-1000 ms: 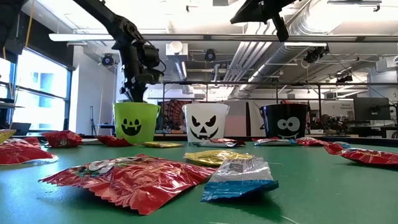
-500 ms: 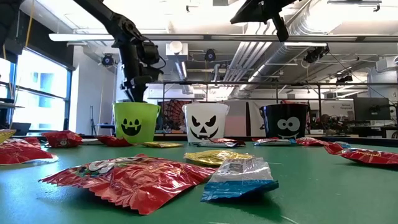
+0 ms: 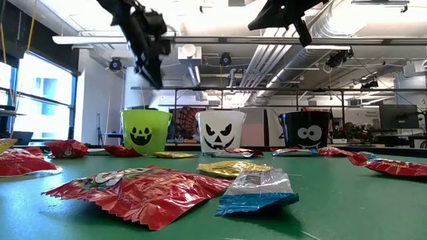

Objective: Sort candy by brand, put in halloween buckets
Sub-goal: Put the yellow candy into the green bucket

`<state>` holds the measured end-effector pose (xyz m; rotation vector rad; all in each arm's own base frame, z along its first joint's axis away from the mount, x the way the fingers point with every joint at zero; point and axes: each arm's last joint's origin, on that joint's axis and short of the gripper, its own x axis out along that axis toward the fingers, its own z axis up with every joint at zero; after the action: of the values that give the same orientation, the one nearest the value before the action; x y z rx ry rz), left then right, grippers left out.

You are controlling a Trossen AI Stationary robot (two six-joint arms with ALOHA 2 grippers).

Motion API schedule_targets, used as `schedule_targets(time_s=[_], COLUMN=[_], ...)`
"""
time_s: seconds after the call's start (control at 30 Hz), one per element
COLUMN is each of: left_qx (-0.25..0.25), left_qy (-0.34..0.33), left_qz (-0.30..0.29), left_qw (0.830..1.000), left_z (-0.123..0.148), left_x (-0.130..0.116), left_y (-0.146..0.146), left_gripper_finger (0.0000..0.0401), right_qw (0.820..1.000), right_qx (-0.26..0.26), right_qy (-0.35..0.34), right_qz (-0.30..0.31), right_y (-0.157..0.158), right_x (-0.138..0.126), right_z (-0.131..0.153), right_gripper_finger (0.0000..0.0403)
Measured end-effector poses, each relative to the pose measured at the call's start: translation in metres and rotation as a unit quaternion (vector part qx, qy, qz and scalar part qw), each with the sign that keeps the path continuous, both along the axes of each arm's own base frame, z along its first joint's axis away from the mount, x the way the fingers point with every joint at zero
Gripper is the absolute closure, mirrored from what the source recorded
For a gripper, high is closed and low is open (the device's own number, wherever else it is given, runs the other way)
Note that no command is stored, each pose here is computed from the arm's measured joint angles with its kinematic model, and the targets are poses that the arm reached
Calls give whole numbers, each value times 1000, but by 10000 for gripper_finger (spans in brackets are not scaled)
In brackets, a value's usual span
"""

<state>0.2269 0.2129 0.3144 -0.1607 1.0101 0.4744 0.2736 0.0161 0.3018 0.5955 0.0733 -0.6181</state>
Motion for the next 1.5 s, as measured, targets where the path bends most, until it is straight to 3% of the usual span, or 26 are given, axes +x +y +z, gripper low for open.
schedule_targets(time_s=[0.2, 0.47, 0.63, 0.8, 1.13, 1.5], left_qx=[21, 28, -29, -37, -18, -4], left_qy=[-60, -82, -64, -67, -89, -16], left_qz=[-86, -180, -165, -129, -94, -105], left_qw=[994, 980, 984, 989, 991, 994], left_z=[17, 3, -24, -49, -81, -120], left_x=[4, 6, 12, 19, 25, 45], left_y=[-46, -103, -127, -147, -169, -183], left_gripper_finger=[243, 243, 242, 231, 187, 180], right_qw=[1000, 1000, 999, 999, 999, 998], right_qx=[-11, -17, -13, -13, -17, -25], right_qy=[10, 15, 15, 16, 20, 25], right_qz=[13, 22, 32, 35, 45, 48], right_y=[1, 1, 1, 2, 2, 2], right_x=[0, 0, 1, 1, 1, 1], right_z=[0, 0, -1, -1, -1, -1], right_gripper_finger=[402, 402, 402, 402, 402, 402])
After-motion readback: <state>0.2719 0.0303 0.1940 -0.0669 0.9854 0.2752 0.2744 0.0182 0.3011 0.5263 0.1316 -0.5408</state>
